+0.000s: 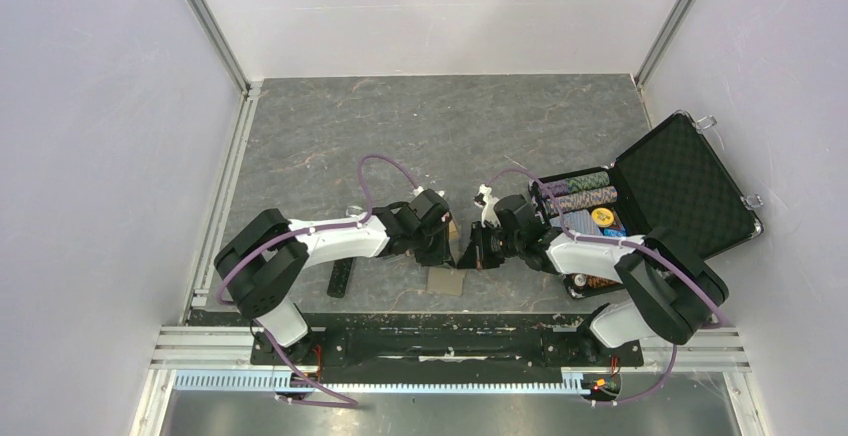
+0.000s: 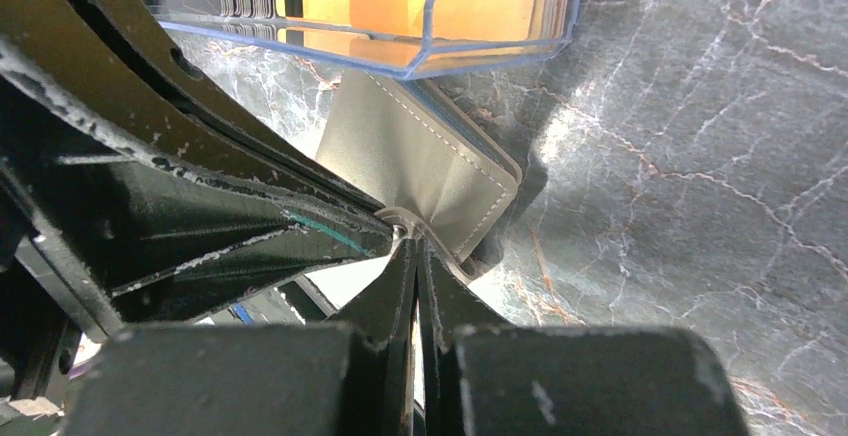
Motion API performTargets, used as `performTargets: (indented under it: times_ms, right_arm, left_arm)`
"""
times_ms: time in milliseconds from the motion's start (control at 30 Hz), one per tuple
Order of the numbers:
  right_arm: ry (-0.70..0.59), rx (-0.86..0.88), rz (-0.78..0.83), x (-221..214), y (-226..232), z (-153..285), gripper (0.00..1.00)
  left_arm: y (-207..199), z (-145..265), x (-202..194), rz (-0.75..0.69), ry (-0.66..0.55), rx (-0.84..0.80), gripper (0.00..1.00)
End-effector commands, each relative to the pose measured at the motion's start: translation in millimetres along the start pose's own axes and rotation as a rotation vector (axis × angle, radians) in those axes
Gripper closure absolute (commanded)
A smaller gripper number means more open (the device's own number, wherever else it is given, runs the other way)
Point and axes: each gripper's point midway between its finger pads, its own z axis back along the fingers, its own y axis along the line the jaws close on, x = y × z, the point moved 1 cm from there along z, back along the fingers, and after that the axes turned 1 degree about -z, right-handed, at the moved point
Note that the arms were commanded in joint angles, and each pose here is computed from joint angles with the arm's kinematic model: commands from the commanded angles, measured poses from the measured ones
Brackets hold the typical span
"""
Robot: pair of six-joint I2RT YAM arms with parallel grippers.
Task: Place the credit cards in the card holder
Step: Close the card holder at the corner of the board.
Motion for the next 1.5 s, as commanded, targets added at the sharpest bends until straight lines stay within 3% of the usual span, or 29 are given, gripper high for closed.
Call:
performTargets:
  times_ms: [0,467,1033,1200,1467]
  right_arm:
    - [-0.041,-0.004,0.047,12,6,6,1.00]
    - [-0.057,0.045,0.055,12,14,7,1.00]
    - [0.016,0.056,0.039,-11,15,-3,1.00]
    - [0.048,0.045,0.037,-21,12,-5,1.00]
    - [0.087,-0.015,0.020,-32,0,-7,1.00]
  left_arm:
    - [-9,12,8,-0.006,-0.029,-0.006,0.98]
    - [-12,18,2,0.032,-0.004,0.001,0.98]
    - [-1,13,-13,0.033,0.039,0.069,0.97]
    - [2,14,-12,0.030,0.035,0.087,0.90]
    - [0,20,-5,0.019,0.009,0.097,0.60]
